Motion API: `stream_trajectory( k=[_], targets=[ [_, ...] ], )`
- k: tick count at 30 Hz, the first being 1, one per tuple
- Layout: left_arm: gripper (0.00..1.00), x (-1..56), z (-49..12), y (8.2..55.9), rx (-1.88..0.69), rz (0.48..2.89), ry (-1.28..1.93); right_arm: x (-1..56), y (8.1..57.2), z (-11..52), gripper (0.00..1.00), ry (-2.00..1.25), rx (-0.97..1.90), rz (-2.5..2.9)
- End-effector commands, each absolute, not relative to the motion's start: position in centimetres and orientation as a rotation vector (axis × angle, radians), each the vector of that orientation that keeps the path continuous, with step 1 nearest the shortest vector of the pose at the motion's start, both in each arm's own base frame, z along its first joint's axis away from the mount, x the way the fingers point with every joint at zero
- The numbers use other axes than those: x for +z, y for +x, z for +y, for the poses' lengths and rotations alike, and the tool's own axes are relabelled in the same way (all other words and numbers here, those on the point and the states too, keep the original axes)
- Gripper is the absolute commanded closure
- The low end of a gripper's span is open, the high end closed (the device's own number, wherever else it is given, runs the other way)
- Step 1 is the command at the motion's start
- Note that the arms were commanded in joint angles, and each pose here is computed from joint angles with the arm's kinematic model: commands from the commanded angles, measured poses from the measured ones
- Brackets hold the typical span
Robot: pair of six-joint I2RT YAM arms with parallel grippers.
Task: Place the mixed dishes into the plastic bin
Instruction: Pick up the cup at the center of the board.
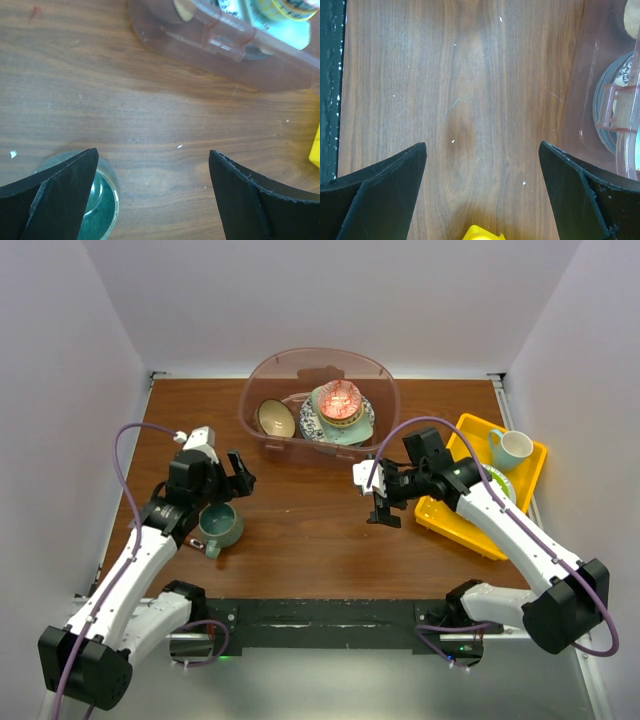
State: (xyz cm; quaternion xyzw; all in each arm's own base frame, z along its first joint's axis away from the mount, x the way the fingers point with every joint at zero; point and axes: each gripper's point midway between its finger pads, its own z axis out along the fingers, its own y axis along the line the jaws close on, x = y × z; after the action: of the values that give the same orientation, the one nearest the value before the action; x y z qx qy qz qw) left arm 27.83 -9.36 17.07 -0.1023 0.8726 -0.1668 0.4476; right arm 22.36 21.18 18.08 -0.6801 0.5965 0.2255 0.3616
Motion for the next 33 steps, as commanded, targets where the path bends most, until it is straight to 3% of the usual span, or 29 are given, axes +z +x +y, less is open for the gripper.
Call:
stream_trajectory(
  k=[1, 33],
  targets=[
    [0.04, 16.5, -9.1, 27.7, -0.392, 2.195, -0.28, 18.5, 22.1, 21.7, 0.02, -1.734, 0.62, 1.508],
    [0.07, 13.8, -11.1, 26.2, -0.171, 2.332, -0.16, 18.3, 22.2, 21.7, 0.02, -1.737, 0.62, 1.513]
  ],
)
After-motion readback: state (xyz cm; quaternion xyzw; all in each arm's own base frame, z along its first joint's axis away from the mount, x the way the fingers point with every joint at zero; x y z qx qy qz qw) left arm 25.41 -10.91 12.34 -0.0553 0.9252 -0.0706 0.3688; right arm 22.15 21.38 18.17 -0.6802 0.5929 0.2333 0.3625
